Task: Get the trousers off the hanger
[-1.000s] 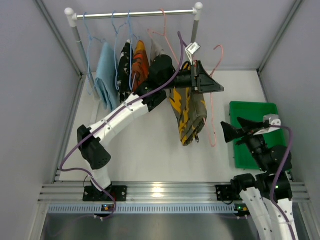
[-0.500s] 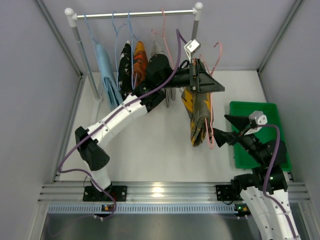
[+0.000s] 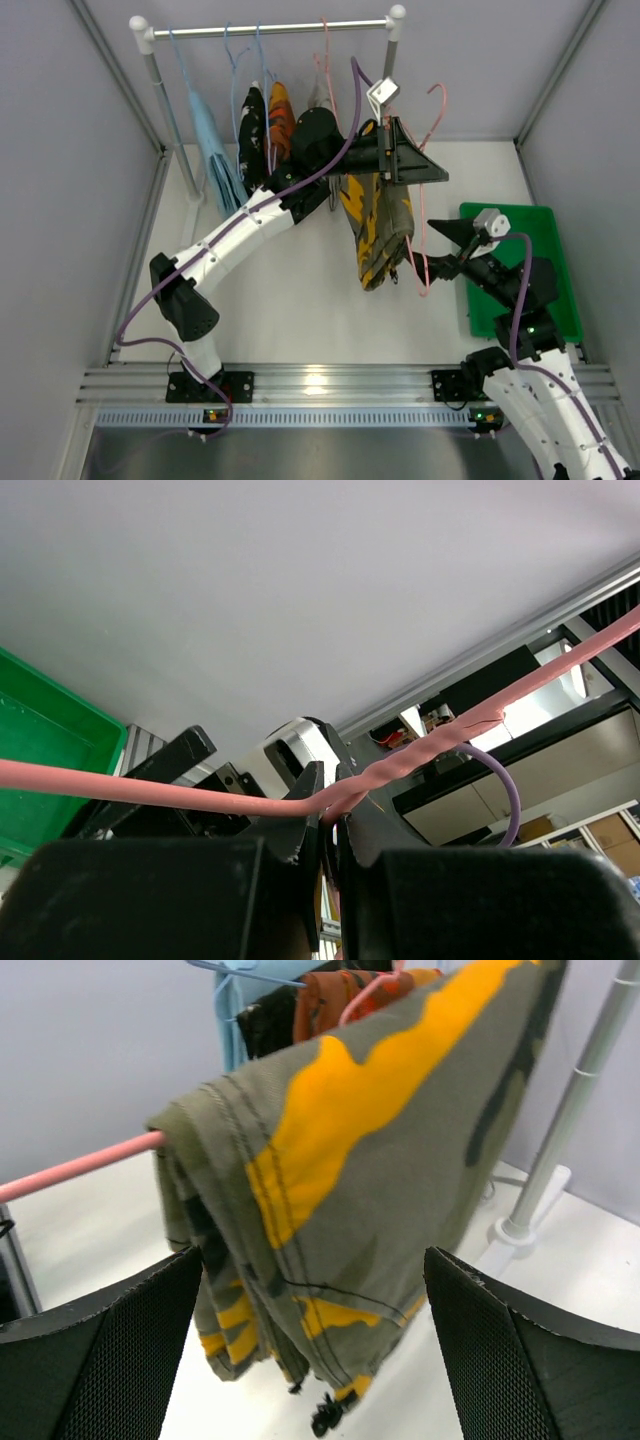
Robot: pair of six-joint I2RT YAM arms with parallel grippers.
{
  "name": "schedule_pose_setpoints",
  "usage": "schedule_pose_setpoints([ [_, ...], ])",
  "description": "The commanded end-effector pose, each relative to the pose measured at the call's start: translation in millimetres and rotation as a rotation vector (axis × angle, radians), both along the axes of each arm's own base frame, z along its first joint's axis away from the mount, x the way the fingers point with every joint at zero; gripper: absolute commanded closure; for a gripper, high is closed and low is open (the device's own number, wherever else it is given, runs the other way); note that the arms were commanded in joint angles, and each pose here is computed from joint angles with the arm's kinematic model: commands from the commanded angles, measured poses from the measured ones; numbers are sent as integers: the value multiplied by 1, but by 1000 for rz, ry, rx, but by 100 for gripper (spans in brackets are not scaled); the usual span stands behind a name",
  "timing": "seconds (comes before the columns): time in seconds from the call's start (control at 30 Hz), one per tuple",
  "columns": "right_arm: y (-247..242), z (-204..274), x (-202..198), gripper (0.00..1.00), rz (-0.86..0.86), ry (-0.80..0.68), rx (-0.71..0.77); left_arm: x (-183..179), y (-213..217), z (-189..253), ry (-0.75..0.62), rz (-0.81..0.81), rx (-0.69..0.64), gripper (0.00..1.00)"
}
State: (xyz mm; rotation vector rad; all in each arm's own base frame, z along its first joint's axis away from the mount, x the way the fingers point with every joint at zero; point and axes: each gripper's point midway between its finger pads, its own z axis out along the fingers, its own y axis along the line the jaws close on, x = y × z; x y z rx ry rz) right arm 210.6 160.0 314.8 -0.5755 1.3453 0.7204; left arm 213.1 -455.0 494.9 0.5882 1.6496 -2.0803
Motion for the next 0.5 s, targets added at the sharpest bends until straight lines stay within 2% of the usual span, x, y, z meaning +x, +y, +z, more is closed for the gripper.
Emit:
schedule_pose_setpoints([
  [0.0, 8, 41, -16, 10, 49, -175, 5, -36, 42, 92, -251, 30, -246, 100],
  [0.17, 9, 43, -13, 11, 24, -199, 11, -33, 40, 92, -242, 32, -252, 100],
  [0.37, -1, 53, 9, 24, -91, -228, 20, -33, 39, 92, -247, 29, -254, 100],
  [0.47, 0, 55, 7, 25, -84, -261, -9, -34, 40, 91, -255, 26, -252, 100],
])
